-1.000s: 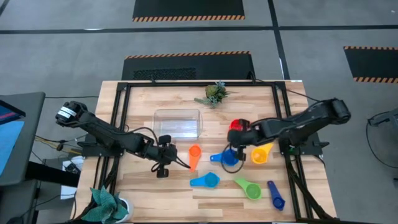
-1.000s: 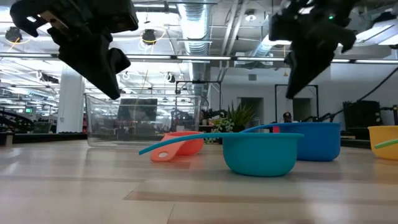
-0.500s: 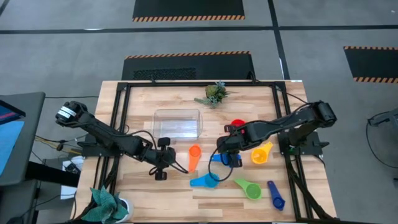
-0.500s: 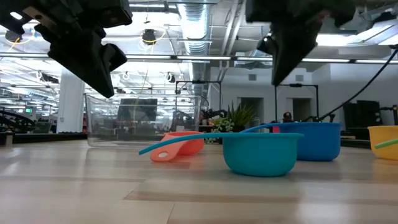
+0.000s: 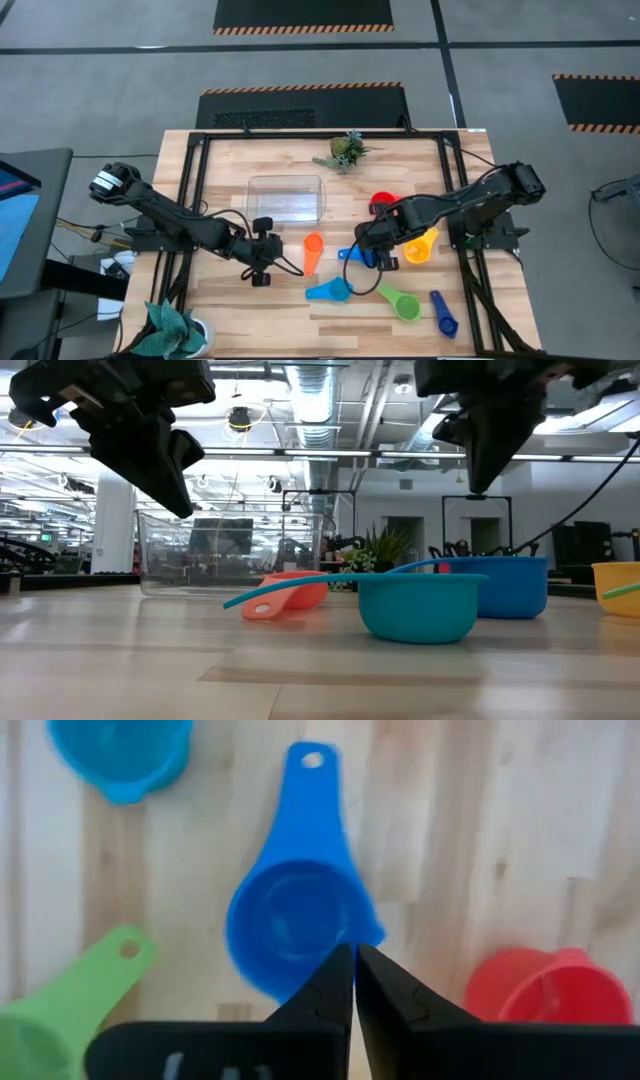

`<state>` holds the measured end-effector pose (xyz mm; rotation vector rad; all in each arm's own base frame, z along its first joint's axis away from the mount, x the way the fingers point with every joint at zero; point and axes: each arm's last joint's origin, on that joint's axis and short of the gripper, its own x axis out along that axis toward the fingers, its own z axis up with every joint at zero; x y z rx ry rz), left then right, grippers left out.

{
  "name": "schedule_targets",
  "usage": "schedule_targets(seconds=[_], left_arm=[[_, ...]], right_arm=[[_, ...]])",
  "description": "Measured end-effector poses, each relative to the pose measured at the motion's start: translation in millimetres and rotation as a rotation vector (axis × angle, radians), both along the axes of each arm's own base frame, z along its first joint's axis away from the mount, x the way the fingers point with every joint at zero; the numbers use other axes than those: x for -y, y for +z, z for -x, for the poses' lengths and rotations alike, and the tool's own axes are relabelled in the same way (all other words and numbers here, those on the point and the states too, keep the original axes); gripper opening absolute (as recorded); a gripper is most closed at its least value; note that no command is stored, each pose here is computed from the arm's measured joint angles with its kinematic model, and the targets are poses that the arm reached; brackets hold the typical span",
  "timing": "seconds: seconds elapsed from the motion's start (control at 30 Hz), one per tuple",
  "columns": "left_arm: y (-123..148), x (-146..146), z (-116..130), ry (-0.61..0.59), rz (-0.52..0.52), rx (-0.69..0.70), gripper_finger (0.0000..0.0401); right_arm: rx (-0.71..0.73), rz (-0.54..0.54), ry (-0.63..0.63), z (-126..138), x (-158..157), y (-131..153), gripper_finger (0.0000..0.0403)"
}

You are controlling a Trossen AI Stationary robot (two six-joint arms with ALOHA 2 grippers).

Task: Nest measuring cups in basket
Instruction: Stack the blue measuring cup on top of the red measuring cup

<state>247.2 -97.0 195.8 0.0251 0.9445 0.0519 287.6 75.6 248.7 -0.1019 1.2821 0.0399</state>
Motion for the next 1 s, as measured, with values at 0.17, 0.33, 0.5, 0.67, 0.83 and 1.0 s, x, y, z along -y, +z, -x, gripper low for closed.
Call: schedule_targets(seconds=[0.17,0.33,0.5,0.67,0.83,1.0], left_arm=[[0.3,-0.3,-0.3,-0.004,-0.020,0.006,0.0000],[0.5,-0.3,-0.6,-0.003,-0.021,0.011,0.0000],[0.6,-0.7,-0.8,0.017,-0.024,0.018,0.0000],[0.9,-1.5,-1.0,0.047,-0.035,0.028,0.0000],[0.9,-1.5,-1.0,0.047,-0.035,0.029,0.0000],[0.9,-1.5,-1.1,0.047,-0.035,0.030,0.0000]], right_arm=[[-0.032,-0.025,0.006,2.0,1.1,-0.8,0.0083],[-0.016,-0.020,-0.014,-0.9,5.7,-0.9,0.0145],[-0.034,-0.007,-0.049,-9.0,13.7,-10.4,0.0203],[-0.093,0.011,-0.071,-19.3,20.2,-30.0,0.0226],[-0.165,0.036,-0.033,-28.6,25.4,-52.1,0.0221],[-0.235,0.053,-0.007,-34.9,28.0,-73.0,0.0209]])
